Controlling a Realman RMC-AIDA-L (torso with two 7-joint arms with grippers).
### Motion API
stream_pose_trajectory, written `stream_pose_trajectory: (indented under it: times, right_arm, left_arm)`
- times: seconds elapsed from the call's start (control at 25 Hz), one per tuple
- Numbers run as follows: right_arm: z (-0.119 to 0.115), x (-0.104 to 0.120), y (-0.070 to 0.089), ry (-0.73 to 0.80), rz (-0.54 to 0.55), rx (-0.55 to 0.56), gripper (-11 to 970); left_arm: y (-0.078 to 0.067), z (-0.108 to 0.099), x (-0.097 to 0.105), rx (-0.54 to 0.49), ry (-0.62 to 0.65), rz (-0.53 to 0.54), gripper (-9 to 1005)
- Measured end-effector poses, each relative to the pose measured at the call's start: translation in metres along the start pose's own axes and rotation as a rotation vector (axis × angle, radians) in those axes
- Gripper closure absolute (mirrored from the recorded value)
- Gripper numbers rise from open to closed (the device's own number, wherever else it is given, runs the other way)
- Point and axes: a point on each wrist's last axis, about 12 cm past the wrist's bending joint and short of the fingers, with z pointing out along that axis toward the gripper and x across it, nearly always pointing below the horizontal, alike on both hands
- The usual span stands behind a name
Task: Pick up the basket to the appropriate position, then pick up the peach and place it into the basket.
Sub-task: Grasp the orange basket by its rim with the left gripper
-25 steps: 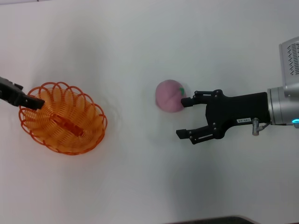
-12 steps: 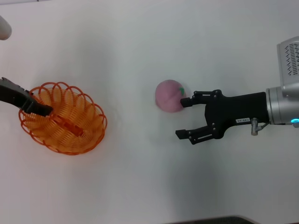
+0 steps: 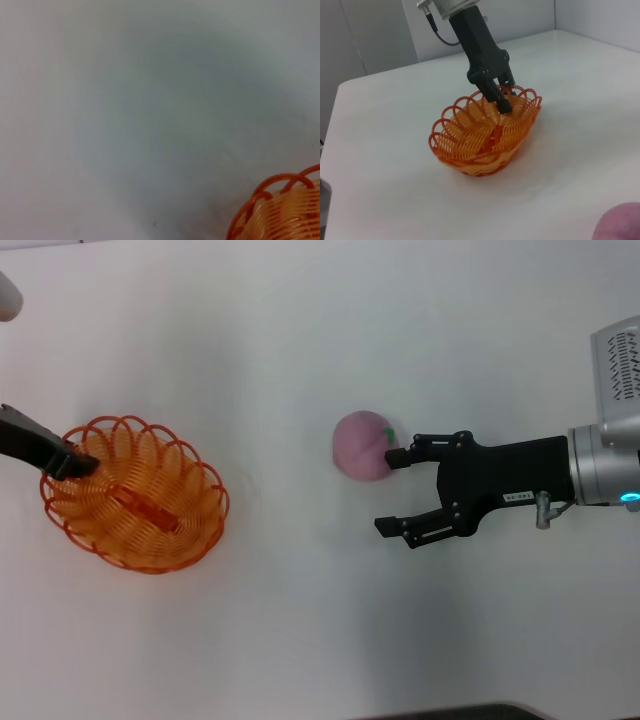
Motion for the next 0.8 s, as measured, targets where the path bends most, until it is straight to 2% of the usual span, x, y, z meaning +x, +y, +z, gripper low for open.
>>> stream_pose_trajectory:
  times: [0.28,0.6,0.8]
  right_arm:
    - [0.0,0.0,0.0,0.0,0.0,0.001,65]
    - [0.0,-0.001,-0.001,0.0,-0.002,0.0,69]
    - [0.001,-0.001,0.0,-0.001,-0.002,-0.001,71]
  left_arm:
    - [-0.001,-0.001,-0.001,0.006,0.005,-0.005,785]
    - [0.004,-0.01,-0.01,0.006,0.0,-0.11,830]
    - [0.004,-0.017,-0.016,0.082,0.045,-0.189,833]
